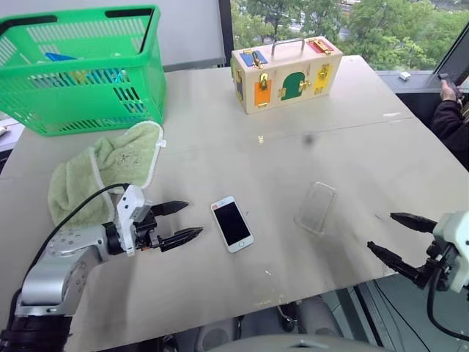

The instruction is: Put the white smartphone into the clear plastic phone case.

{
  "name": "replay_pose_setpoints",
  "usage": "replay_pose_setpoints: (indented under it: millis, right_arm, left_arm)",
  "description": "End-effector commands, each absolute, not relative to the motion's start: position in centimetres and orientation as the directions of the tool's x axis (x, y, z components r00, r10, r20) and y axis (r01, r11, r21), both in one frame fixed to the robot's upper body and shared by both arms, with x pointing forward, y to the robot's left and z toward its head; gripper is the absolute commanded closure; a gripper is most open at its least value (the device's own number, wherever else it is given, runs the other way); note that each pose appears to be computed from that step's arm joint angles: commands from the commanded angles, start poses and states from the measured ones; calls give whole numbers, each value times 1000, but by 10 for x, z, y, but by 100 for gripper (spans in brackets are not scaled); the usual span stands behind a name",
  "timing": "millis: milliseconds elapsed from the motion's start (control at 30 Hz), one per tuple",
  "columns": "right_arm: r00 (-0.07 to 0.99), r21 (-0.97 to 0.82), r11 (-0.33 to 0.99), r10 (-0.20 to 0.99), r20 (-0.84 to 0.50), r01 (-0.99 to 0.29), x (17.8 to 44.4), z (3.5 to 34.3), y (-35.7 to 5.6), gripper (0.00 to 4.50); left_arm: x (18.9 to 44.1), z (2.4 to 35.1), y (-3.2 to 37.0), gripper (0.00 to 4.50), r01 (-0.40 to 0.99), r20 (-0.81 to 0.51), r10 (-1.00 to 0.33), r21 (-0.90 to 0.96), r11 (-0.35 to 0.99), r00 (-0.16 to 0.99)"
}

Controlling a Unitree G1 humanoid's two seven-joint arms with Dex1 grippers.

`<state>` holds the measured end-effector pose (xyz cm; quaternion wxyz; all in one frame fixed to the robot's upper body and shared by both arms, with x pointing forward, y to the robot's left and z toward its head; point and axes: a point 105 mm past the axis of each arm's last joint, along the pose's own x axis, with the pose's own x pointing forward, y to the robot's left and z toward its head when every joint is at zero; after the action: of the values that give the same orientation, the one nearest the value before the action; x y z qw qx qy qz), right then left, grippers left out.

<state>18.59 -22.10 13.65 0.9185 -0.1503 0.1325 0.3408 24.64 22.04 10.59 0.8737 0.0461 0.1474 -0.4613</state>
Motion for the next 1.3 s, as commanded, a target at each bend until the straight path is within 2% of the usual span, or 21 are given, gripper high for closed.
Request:
replay_pose_setpoints:
  millis: [33, 133, 367, 567, 800, 933, 1000, 1133, 1300]
  right_arm:
    - [748, -223, 719, 593, -298, -658, 185, 146, -215, 6]
    - [760, -245, 723, 579, -294, -646, 190, 142, -202, 6]
    - [723, -177, 705, 635, -271, -686, 185, 142, -170, 6]
    - [746, -156, 734, 618, -250, -661, 185, 140, -162, 6]
    - [816, -136, 816, 520, -251, -562, 204, 133, -161, 6]
    - [802, -126, 806, 532, -271, -578, 205, 129, -155, 6]
    - [754, -117, 758, 595, -278, -641, 200, 128, -146, 6]
    - [656, -179, 633, 702, -275, -753, 185, 135, -135, 6]
    - [577, -242, 526, 775, -256, -815, 170, 150, -131, 6]
  left_arm:
    - [255, 120, 215, 0, 848, -270, -817, -7, 530, 509]
    - [266, 130, 194, 0, 906, -235, -879, 28, 421, 416]
    - [270, 151, 150, 0, 968, -219, -946, 121, 219, 241]
    - [272, 160, 127, 0, 980, -206, -965, 150, 131, 161]
    - [269, 154, 139, 0, 984, -199, -973, 157, 89, 120]
    - [263, 144, 153, 0, 985, -279, -959, 170, -1, 47]
    - [262, 138, 160, 0, 982, -343, -939, 178, -69, -4]
    - [273, 130, 166, 0, 960, -445, -894, 222, -172, -58]
    - [287, 119, 154, 0, 903, -541, -830, 279, -326, -133]
